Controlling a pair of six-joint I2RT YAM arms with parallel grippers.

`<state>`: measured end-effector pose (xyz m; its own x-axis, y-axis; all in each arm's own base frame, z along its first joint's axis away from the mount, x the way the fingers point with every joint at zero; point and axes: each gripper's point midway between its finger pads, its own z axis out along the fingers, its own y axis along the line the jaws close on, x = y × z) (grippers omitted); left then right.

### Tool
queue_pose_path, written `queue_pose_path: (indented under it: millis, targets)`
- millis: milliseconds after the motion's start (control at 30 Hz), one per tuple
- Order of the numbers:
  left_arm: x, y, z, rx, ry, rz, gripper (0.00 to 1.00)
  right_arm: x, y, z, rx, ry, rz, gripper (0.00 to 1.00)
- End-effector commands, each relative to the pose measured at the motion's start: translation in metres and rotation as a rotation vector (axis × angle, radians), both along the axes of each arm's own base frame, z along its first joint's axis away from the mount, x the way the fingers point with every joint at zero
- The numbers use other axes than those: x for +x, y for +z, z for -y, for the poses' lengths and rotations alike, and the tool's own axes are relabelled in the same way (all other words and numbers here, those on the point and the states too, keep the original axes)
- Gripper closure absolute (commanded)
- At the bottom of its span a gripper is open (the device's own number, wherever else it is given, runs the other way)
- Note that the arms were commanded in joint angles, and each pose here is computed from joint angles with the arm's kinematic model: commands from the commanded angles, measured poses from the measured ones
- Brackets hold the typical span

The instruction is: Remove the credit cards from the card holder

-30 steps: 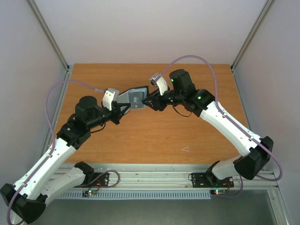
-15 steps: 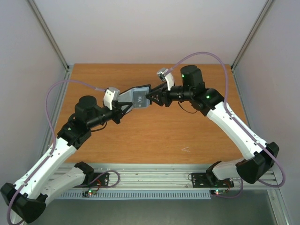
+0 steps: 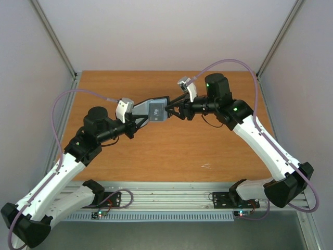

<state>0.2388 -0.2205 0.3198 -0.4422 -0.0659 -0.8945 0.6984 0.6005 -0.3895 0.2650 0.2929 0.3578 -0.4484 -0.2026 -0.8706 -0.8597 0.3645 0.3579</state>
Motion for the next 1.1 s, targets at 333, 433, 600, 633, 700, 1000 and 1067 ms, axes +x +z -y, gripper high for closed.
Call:
queue_pose_path:
  millis: [333,433,600,633,700,1000,1067]
  targets:
    - [-0.010,0.032,0.010,-0.098,-0.080,0.107,1.00,0.011,-0.009,0.008,-0.053,-0.071,-0.001,0.54]
    - [-0.014,0.036,0.012,-0.109,-0.107,0.120,1.00,0.017,-0.012,0.013,-0.080,-0.114,0.025,0.54]
    - [-0.018,0.040,0.014,-0.128,-0.128,0.131,1.00,0.011,-0.006,0.017,-0.114,-0.084,0.053,0.51]
    - [-0.018,0.040,0.014,-0.130,-0.131,0.131,1.00,0.010,-0.007,0.016,-0.126,-0.076,0.043,0.50]
    - [-0.019,0.042,0.015,-0.138,-0.142,0.139,1.00,0.010,-0.012,0.016,-0.149,-0.069,0.023,0.49]
    - [-0.025,0.046,0.017,-0.161,-0.175,0.155,1.00,0.020,-0.011,0.025,-0.188,-0.142,0.058,0.42]
    - [-0.027,0.050,0.018,-0.172,-0.189,0.175,1.00,0.023,-0.009,0.026,-0.191,-0.160,0.071,0.41]
